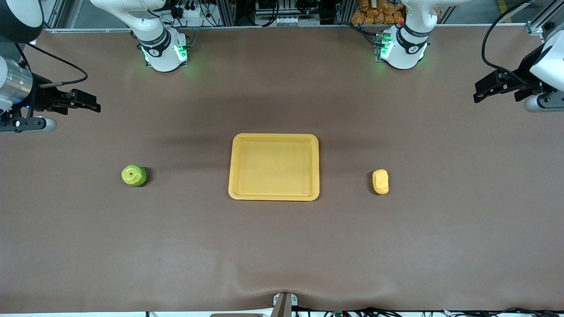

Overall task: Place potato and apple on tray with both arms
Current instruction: 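Move the right gripper toward the apple while the left gripper approaches the potato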

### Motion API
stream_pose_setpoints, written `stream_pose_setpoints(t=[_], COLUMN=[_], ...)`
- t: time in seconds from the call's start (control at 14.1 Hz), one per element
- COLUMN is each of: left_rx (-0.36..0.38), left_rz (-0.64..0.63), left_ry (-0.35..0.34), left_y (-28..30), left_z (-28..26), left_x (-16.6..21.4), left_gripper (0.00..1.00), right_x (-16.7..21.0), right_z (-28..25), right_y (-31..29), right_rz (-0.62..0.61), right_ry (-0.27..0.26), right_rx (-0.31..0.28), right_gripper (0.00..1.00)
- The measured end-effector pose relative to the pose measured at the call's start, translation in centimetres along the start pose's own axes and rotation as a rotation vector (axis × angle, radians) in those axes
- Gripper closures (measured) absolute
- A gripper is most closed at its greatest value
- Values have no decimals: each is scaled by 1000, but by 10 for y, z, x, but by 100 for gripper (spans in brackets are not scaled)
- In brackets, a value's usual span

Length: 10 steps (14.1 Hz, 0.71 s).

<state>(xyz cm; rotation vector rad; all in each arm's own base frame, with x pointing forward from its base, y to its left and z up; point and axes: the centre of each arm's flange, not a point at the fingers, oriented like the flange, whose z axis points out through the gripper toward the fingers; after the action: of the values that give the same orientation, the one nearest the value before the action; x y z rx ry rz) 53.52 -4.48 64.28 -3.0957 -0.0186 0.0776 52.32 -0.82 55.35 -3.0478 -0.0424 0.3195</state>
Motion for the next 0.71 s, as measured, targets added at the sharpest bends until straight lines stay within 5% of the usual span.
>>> stream_pose_setpoints(t=[0.5, 0.71], left_rx=[-16, -20], left_rz=[15, 21], left_ry=[-23, -21], left_y=[10, 15], left_z=[49, 67], left_x=[39, 52], left_gripper=[0, 0], right_x=[20, 28], right_z=[58, 89], right_y=[3, 0], right_rz=[-6, -102], right_ry=[71, 118], right_rx=[-7, -19], right_gripper=[0, 0])
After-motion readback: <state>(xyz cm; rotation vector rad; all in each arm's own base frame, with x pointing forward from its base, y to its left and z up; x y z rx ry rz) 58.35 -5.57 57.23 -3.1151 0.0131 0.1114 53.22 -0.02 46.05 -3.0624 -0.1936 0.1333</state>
